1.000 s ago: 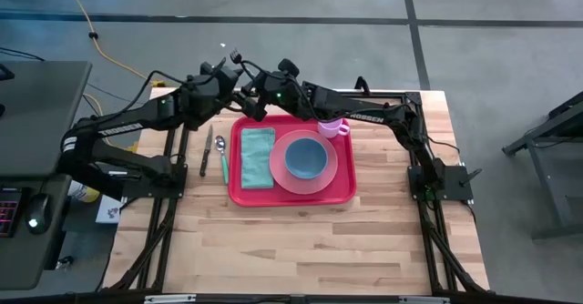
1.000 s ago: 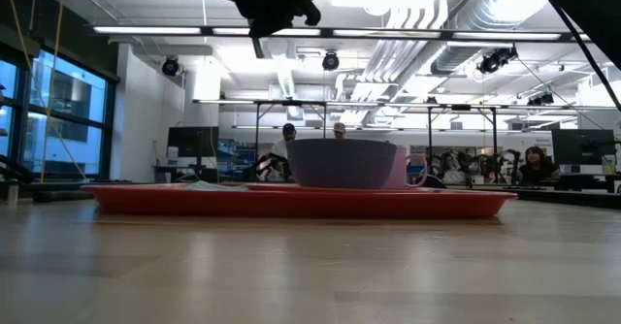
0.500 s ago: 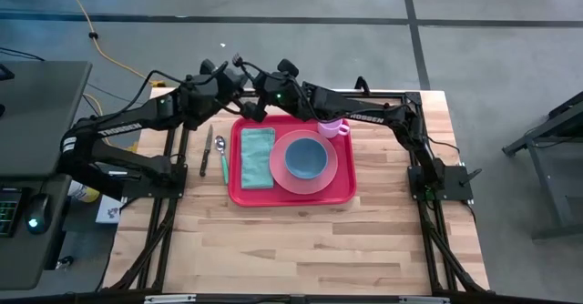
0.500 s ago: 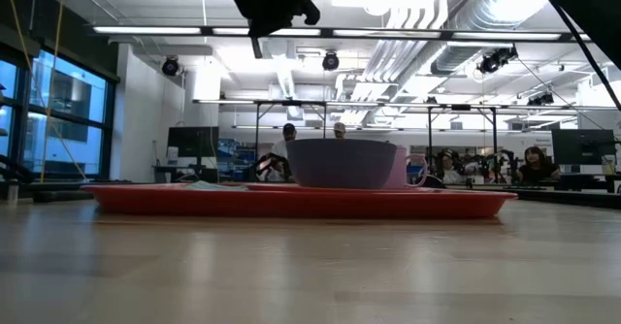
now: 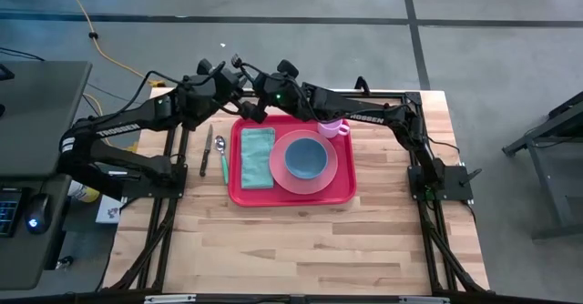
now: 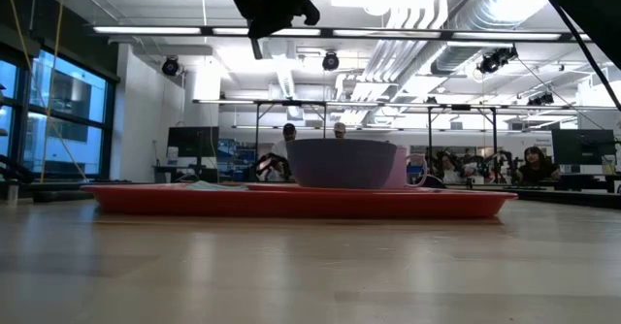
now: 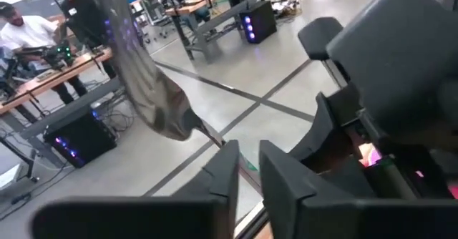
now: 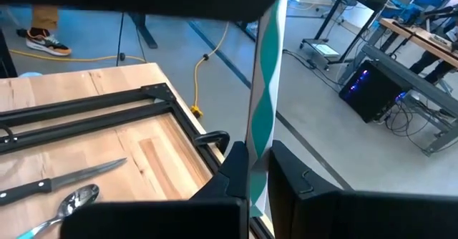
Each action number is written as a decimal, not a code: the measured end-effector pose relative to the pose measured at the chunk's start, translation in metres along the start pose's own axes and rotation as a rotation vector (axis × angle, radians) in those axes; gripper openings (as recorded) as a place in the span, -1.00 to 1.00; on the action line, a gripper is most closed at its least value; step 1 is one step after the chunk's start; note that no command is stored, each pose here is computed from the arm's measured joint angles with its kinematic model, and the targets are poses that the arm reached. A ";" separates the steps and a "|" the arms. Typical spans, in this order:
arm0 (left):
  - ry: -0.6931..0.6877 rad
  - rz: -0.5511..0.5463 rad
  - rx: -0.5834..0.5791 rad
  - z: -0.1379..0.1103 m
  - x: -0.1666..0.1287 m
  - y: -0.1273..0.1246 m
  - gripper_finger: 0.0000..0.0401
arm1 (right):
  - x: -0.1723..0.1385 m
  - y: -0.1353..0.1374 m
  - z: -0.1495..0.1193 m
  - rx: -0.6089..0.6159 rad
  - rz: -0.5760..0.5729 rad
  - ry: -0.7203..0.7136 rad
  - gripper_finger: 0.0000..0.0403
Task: Set up tray
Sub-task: Put the fork on the blue towel on the tray
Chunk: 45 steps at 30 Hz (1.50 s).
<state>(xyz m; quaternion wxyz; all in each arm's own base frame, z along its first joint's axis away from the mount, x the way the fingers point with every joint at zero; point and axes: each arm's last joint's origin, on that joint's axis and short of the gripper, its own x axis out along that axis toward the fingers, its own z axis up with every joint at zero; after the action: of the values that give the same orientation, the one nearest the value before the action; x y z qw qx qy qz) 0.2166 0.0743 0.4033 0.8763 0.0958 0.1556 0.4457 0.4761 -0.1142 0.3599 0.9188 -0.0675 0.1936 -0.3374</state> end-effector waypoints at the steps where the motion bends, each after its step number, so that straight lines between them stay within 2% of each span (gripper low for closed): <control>1: -0.002 -0.003 0.001 0.000 0.000 0.000 -0.50 | 0.000 0.000 0.000 0.000 0.002 0.000 -0.99; 10: 0.006 -0.017 0.041 -0.001 -0.002 0.001 -0.11 | 0.001 -0.001 0.000 -0.002 0.003 0.003 -0.99; 17: 0.090 0.097 0.105 -0.009 -0.007 0.008 0.06 | 0.001 -0.003 -0.001 -0.008 0.008 0.013 -0.99; 29: 0.068 0.074 0.084 -0.007 -0.004 0.006 0.07 | 0.002 -0.003 0.001 0.008 0.030 -0.012 -0.99; 37: 0.055 -0.052 0.048 -0.008 0.003 0.012 0.07 | 0.000 0.002 0.002 -0.025 0.096 -0.019 -0.99; 41: 0.047 -0.056 0.034 -0.007 0.006 0.015 0.07 | -0.002 0.004 0.002 -0.034 0.091 -0.019 -0.99; 43: 0.036 -0.069 0.028 -0.006 0.008 0.014 0.03 | -0.003 0.006 0.002 -0.035 0.094 -0.020 -0.99; 45: 0.037 -0.069 0.030 -0.006 0.009 0.013 -0.11 | -0.003 0.007 0.002 -0.044 0.095 -0.016 -0.99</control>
<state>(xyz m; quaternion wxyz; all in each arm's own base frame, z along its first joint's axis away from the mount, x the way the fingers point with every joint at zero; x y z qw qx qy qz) 0.2101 0.0894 0.3998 0.8866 0.0952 0.1815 0.4146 0.4785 -0.1071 0.3606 0.9336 -0.0810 0.1967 -0.2883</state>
